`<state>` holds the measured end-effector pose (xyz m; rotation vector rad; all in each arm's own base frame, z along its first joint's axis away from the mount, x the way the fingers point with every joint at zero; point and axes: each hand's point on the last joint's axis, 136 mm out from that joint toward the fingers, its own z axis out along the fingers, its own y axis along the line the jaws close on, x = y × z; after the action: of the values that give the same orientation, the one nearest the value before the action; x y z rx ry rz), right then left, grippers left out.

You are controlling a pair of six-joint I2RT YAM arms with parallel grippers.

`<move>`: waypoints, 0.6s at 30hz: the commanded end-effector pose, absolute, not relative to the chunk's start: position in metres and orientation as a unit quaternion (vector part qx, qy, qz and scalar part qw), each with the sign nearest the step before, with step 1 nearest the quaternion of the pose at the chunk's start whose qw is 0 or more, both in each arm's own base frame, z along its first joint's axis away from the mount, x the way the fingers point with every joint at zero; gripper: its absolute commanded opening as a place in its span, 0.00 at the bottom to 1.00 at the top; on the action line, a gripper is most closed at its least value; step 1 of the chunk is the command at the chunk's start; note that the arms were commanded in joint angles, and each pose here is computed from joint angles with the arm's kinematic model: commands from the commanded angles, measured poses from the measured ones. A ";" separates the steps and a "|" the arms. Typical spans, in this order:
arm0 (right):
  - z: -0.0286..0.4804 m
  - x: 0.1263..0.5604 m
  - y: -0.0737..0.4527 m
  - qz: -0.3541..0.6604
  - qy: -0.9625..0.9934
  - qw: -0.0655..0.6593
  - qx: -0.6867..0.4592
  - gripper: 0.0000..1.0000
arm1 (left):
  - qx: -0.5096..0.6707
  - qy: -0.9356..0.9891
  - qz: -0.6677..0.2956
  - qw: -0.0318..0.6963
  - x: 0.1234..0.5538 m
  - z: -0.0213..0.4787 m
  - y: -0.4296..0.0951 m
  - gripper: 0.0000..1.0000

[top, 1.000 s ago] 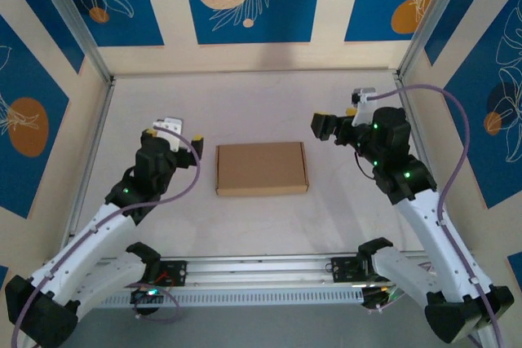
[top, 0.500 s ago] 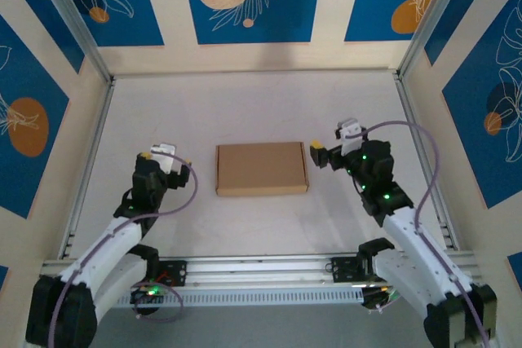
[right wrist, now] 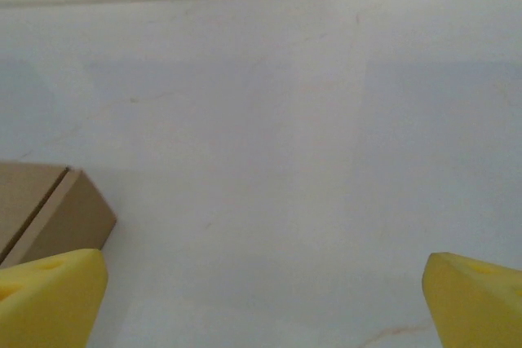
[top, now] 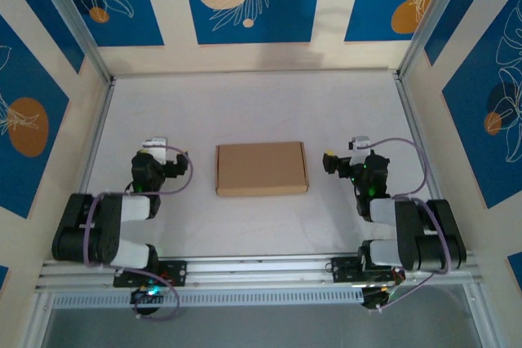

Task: Fold the paper box

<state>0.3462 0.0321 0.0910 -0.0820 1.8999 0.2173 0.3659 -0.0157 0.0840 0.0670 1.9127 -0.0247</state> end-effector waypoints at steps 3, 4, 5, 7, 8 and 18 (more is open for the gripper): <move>0.112 0.357 0.030 0.127 0.753 0.645 -0.036 0.99 | 0.117 0.775 -0.052 0.619 0.372 0.101 -0.047 1.00; 0.112 0.354 0.037 0.136 0.753 0.641 -0.056 0.99 | 0.149 0.776 -0.066 0.609 0.374 0.099 -0.059 1.00; 0.110 0.354 0.039 0.131 0.761 0.633 -0.061 0.99 | 0.147 0.777 -0.063 0.609 0.376 0.099 -0.059 1.00; 0.107 0.366 0.044 0.129 0.774 0.616 -0.069 0.99 | 0.129 0.786 -0.052 0.603 0.383 0.098 -0.053 1.00; 0.105 0.372 0.046 0.133 0.784 0.602 -0.073 0.99 | 0.126 0.794 -0.052 0.593 0.386 0.096 -0.052 1.00; 0.095 0.395 0.034 0.122 0.827 0.549 -0.033 0.99 | 0.064 0.821 -0.013 0.567 0.399 0.088 -0.028 1.00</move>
<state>0.3993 0.0384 0.1071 -0.1087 1.8989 0.3014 0.3962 -0.0319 0.0876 0.1750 1.9140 -0.0467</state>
